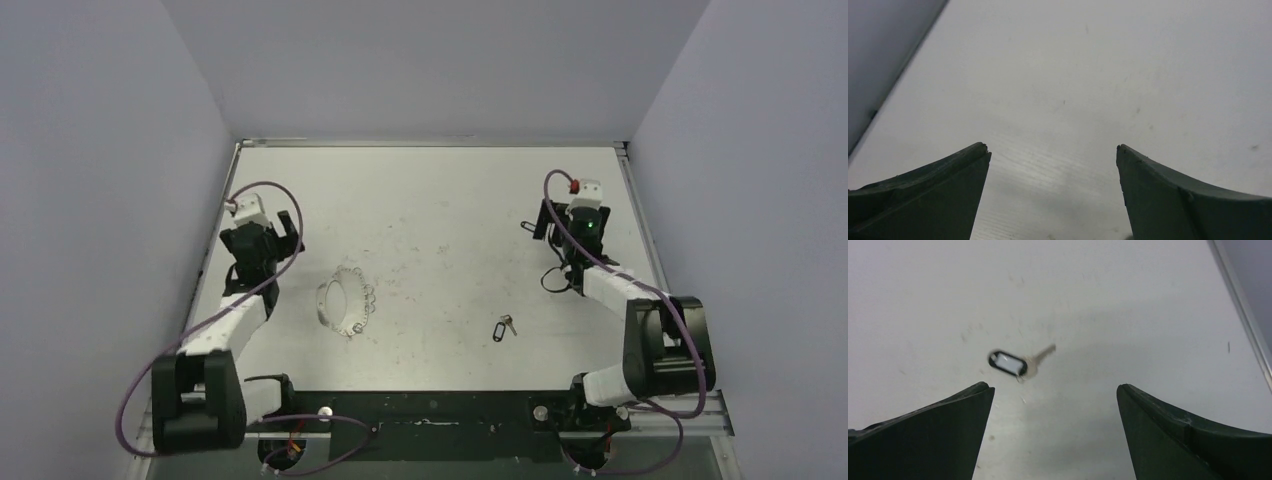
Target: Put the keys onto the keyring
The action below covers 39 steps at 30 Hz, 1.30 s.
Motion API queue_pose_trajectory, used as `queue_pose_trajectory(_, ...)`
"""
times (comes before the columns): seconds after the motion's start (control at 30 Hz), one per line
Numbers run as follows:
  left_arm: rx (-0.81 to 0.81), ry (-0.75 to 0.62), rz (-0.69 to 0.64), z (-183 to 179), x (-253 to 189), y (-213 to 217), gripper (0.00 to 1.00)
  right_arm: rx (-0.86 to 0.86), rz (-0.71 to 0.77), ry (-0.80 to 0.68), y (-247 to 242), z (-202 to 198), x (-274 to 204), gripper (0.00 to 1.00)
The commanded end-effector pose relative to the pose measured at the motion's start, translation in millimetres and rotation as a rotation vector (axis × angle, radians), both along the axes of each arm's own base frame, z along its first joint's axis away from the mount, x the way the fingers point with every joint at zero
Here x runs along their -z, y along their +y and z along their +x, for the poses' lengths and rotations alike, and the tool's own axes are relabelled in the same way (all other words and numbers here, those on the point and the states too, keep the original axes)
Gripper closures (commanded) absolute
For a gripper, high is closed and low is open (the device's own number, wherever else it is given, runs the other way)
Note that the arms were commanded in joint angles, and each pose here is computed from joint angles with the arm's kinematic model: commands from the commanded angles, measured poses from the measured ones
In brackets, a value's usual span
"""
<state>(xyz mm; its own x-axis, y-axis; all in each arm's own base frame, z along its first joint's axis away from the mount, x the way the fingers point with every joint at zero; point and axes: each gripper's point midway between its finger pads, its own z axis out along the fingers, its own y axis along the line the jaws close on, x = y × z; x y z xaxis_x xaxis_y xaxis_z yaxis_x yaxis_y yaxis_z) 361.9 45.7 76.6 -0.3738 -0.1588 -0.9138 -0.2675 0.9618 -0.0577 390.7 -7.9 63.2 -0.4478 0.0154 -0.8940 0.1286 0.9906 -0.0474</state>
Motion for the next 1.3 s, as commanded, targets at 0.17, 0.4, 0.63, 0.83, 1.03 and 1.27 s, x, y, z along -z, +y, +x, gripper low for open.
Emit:
queue_pose_trajectory(0.17,-0.091,-0.119,-0.392,-64.2,-125.6,-31.0,0.03,0.130,0.476,-0.085,27.4,-8.6,-110.1,0.00)
queue_pose_trajectory(0.4,-0.055,-0.007,-0.547,-88.1,-95.9,-57.8,0.03,0.226,0.619,0.073,22.3,-37.0,-78.3,0.00)
queue_pose_trajectory(0.63,0.220,0.147,-0.773,-66.6,-56.7,-121.7,0.03,0.147,0.667,0.197,30.1,-56.8,-43.5,0.00)
queue_pose_trajectory(0.83,0.230,0.350,-0.698,-58.4,-12.4,-154.8,0.04,-0.031,0.754,0.196,63.5,-68.7,-43.8,0.00)
queue_pose_trajectory(1.03,0.164,0.507,-0.509,-55.5,24.8,-167.6,0.05,-0.108,0.728,0.267,77.0,-91.1,-36.7,0.00)
queue_pose_trajectory(1.27,0.069,0.582,-0.309,-51.5,56.1,-159.3,0.04,-0.156,0.707,0.268,81.9,-101.9,-44.3,0.00)
